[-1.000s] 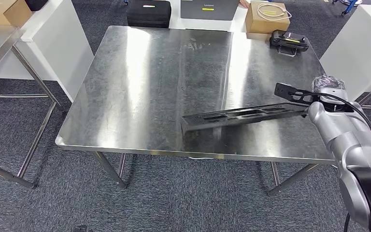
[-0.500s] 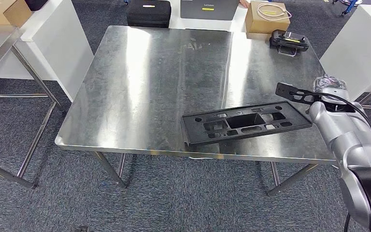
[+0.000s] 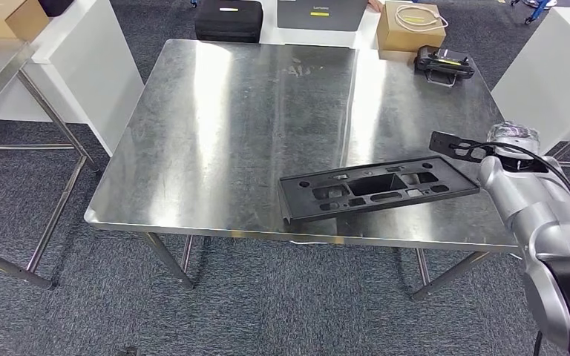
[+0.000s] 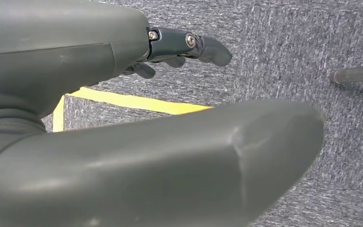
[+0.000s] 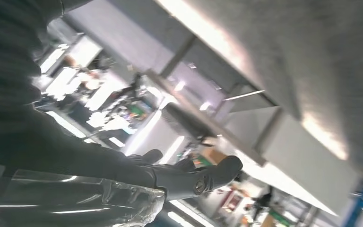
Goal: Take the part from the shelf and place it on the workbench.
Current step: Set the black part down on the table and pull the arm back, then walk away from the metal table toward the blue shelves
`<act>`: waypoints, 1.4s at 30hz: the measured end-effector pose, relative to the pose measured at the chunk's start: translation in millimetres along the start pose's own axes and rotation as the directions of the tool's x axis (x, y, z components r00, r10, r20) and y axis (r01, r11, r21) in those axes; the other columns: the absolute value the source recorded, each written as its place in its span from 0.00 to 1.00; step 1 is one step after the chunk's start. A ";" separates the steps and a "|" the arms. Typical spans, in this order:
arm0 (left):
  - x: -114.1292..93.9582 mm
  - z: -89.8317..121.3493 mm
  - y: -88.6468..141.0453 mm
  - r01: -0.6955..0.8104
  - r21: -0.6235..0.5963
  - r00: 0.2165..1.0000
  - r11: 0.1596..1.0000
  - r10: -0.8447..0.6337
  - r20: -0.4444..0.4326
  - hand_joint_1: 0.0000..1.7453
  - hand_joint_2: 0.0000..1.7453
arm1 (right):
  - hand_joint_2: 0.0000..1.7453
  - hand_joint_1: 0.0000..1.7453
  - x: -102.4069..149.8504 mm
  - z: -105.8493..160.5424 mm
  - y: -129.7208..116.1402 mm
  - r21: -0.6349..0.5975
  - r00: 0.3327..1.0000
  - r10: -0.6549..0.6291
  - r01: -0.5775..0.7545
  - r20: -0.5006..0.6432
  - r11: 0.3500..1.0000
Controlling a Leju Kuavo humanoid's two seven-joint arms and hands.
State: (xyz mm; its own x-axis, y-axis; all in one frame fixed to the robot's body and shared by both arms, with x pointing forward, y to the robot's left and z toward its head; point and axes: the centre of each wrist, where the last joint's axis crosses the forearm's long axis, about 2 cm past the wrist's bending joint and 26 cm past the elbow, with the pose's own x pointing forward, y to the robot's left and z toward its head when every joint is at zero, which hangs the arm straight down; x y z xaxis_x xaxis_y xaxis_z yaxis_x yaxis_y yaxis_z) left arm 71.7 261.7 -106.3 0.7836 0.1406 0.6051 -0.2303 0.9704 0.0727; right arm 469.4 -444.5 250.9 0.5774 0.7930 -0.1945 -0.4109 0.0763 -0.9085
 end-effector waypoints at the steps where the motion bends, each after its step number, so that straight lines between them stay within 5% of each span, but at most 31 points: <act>1: 0.0 0.1 -0.4 -0.001 -0.003 1.000 1.000 0.001 0.000 0.00 0.00 | 1.00 0.00 -1.2 -0.5 -0.1 -0.001 1.000 0.005 -0.005 -0.012 1.000; 14: 0.1 0.6 -3.6 -0.002 -0.016 0.999 1.000 0.002 -0.042 0.00 0.00 | 1.00 0.00 -32.3 -10.2 -11.4 -0.086 0.977 0.037 -0.056 -0.212 0.995; 42: 0.4 -0.7 2.5 -0.022 -0.004 1.000 1.000 0.022 -0.010 0.00 0.00 | 1.00 0.00 -33.4 -11.1 -9.7 -0.089 0.967 0.073 -0.097 -0.243 0.991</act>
State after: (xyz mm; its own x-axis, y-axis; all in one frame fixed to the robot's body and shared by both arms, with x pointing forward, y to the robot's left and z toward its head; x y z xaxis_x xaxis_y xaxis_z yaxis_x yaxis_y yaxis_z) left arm 71.8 264.4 -106.5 0.7839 0.1643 0.5988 -0.2456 0.9677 0.0560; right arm 461.9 -478.5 262.1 0.6999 0.6258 -0.3442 -0.4006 -0.0550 -0.9146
